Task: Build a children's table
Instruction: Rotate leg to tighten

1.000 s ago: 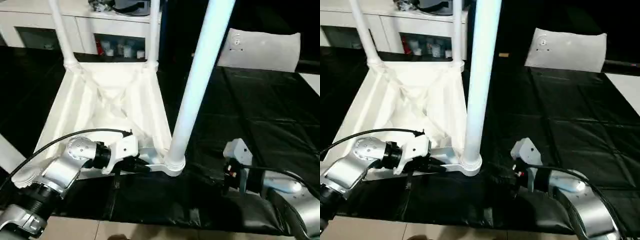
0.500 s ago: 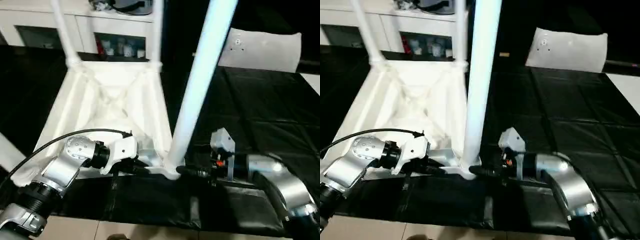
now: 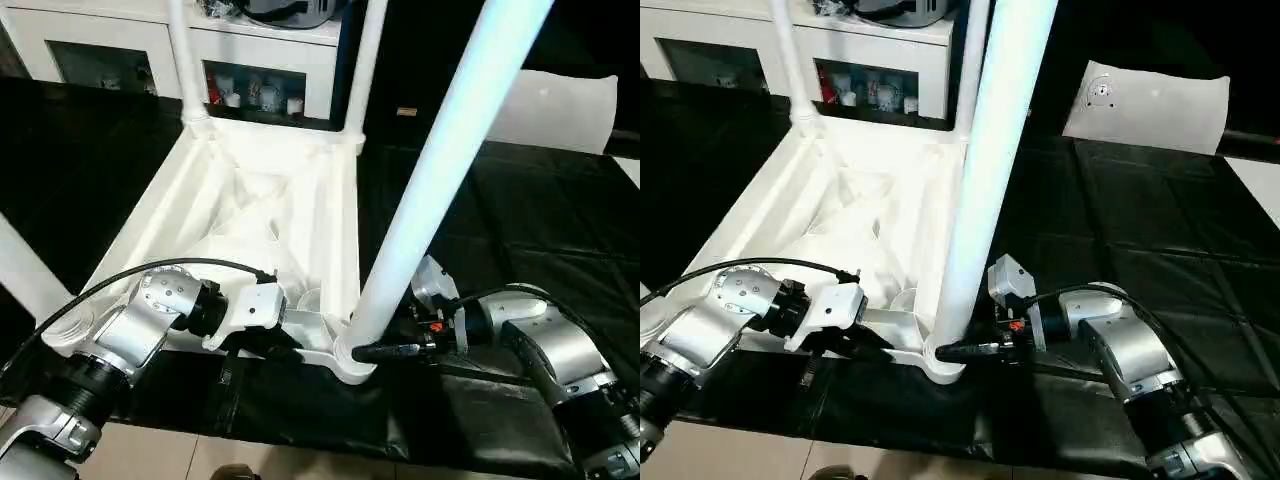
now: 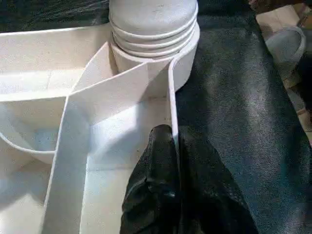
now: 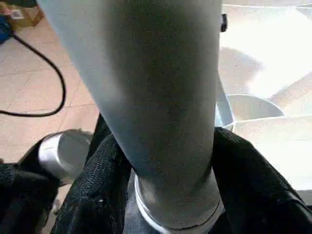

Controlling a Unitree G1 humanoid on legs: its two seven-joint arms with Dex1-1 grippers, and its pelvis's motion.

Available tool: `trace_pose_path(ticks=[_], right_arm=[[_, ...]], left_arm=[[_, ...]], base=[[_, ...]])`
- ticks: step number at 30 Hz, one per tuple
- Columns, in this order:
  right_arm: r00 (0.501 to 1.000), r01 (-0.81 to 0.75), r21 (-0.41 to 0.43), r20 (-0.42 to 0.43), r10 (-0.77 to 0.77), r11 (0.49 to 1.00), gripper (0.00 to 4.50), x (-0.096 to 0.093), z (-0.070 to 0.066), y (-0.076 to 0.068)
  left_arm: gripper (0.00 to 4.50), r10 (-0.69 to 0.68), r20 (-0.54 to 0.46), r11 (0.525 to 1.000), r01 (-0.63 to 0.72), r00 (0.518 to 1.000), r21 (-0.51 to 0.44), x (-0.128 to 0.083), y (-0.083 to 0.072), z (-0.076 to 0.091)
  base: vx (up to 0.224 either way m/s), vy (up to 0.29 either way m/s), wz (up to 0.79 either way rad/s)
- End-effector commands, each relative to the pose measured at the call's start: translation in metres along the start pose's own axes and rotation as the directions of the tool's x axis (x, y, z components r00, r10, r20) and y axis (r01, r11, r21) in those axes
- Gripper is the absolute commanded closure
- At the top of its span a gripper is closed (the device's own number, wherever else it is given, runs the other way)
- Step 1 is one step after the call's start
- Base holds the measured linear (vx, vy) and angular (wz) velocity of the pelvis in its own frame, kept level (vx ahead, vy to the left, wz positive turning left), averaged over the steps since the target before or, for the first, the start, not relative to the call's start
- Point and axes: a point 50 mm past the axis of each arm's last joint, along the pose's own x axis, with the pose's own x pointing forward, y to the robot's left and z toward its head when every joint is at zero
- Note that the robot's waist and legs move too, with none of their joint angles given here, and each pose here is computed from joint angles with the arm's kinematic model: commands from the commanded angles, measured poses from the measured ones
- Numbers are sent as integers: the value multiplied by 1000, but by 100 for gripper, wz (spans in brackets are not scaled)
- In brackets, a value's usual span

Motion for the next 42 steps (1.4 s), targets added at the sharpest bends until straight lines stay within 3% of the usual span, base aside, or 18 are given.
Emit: trace_pose_path(ticks=[1, 7, 12, 13, 17, 19, 23, 26, 28, 32, 34, 35, 36, 37, 38, 41, 42], right_arm=[[999, -37, -6, -24, 37, 999, 227, -1, 0, 1], [998, -61, -3, -28, 60, 998, 247, 0, 0, -1], [999, -26, 40, 18, 26, 999, 249, 5, -2, 6], [998, 23, 55, 62, -27, 998, 249, 11, -2, 11], [981, 175, 95, 74, -182, 980, 250, 26, -5, 14], [933, 337, 154, 76, -351, 929, 250, 40, -6, 10], [869, 458, 244, 80, -488, 855, 253, 53, -1, 4], [750, 616, 353, 13, -662, 705, 253, 70, 5, -6], [738, 629, 357, 4, -674, 691, 253, 70, 6, -7], [678, 675, 406, -12, -735, 616, 253, 80, 15, -13], [661, 680, 406, 20, -751, 610, 253, 76, 19, -15], [660, 681, 403, 24, -751, 611, 218, 73, 20, -14], [660, 681, 401, 25, -751, 612, 218, 72, 19, -14], [662, 680, 396, 29, -749, 617, 218, 70, 19, -14], [698, 654, 334, 80, -712, 678, 177, 58, 20, -8], [713, 644, 306, 92, -695, 701, 172, 50, 19, -6], [734, 628, 275, 101, -672, 728, 146, 42, 17, -3]], left_arm=[[450, -86, -11, 995, 86, 996, 40, 11, -4, 4], [450, -59, 20, 998, 59, 998, -1, 11, -1, 4], [450, 71, 73, 995, -65, 995, -75, 15, 7, 6], [450, 139, 77, 985, -130, 987, -111, 17, 11, 8], [450, 280, 68, 942, -260, 958, -213, 24, 21, 11], [450, 380, 96, 896, -340, 920, -287, 34, 31, 22], [450, 485, 114, 834, -419, 867, -360, 46, 41, 36], [450, 589, 105, 759, -503, 801, -414, 57, 52, 55], [450, 593, 103, 755, -506, 799, -418, 58, 52, 56], [450, 596, 61, 762, -540, 801, -356, 63, 53, 65], [450, 570, 23, 784, -534, 822, -317, 62, 49, 59], [450, 558, 17, 793, -527, 830, -306, 61, 47, 57], [450, 555, 16, 795, -524, 832, -304, 60, 46, 56], [450, 548, 15, 801, -519, 837, -299, 60, 45, 55], [450, 485, 28, 845, -459, 874, -275, 54, 36, 46], [450, 448, 33, 870, -427, 893, -248, 50, 31, 42], [450, 406, 44, 896, -388, 913, -218, 48, 26, 40]], base=[[0, 0, 0], [0, 0, 0], [0, 0, 0], [0, 0, 0], [0, 0, 0], [0, 0, 0], [0, 0, 0], [0, 0, 0], [0, 0, 0], [0, 0, 0], [0, 0, 0], [0, 0, 0], [0, 0, 0], [0, 0, 0], [0, 0, 0], [0, 0, 0], [0, 0, 0]])
